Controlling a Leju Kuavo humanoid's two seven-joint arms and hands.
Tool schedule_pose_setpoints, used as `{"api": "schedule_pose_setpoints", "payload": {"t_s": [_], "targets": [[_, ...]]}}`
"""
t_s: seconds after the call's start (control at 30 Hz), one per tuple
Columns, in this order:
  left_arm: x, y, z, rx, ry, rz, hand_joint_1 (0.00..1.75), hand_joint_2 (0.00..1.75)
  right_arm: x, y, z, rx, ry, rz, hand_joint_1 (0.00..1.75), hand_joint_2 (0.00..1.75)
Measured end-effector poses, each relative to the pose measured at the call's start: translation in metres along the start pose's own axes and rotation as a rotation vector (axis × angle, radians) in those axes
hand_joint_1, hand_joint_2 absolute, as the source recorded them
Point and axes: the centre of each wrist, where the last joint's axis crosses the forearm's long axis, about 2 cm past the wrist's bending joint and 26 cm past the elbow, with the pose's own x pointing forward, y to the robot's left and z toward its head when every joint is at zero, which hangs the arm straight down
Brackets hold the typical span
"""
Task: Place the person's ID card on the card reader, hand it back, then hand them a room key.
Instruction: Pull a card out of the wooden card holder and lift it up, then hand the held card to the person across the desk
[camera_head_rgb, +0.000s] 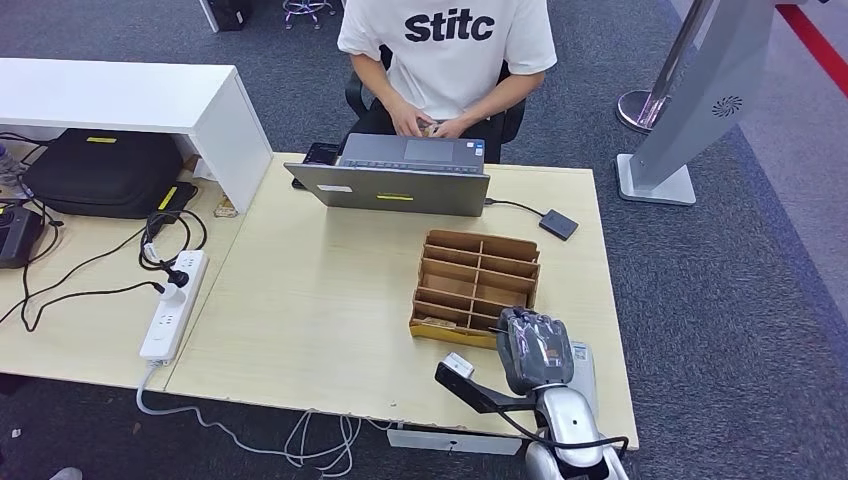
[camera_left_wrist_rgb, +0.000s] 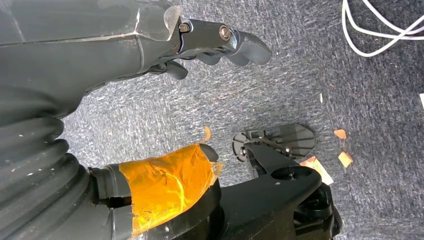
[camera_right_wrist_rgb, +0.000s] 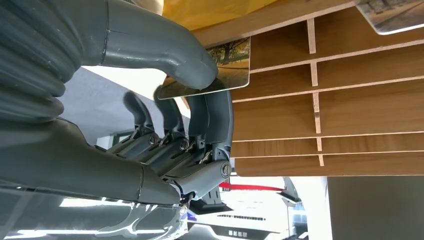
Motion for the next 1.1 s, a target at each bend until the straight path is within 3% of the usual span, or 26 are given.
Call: {"api": "schedule_pose_setpoints", "payload": {"t_s": [0.3, 0.57, 1.1], "targets": [[0.0, 0.0, 0.0, -0.001, 0.0, -0.002, 0.0, 1.75, -0.001, 0.0, -0.002, -0.008, -0.001, 0.022, 1.67, 1.75], [0.0, 0.0, 0.0, -0.001, 0.0, -0.001, 0.0, 1.75, 0.0, -0.007, -0.001, -0.058, -0.02, -0.024, 1.74, 1.75], [0.0, 0.0, 0.0, 0.001, -0.006, -0.001, 0.0, 1.75, 0.007, -0.091, -0.002, -0.295, -0.167, -0.271, 1.75, 1.75]]}}
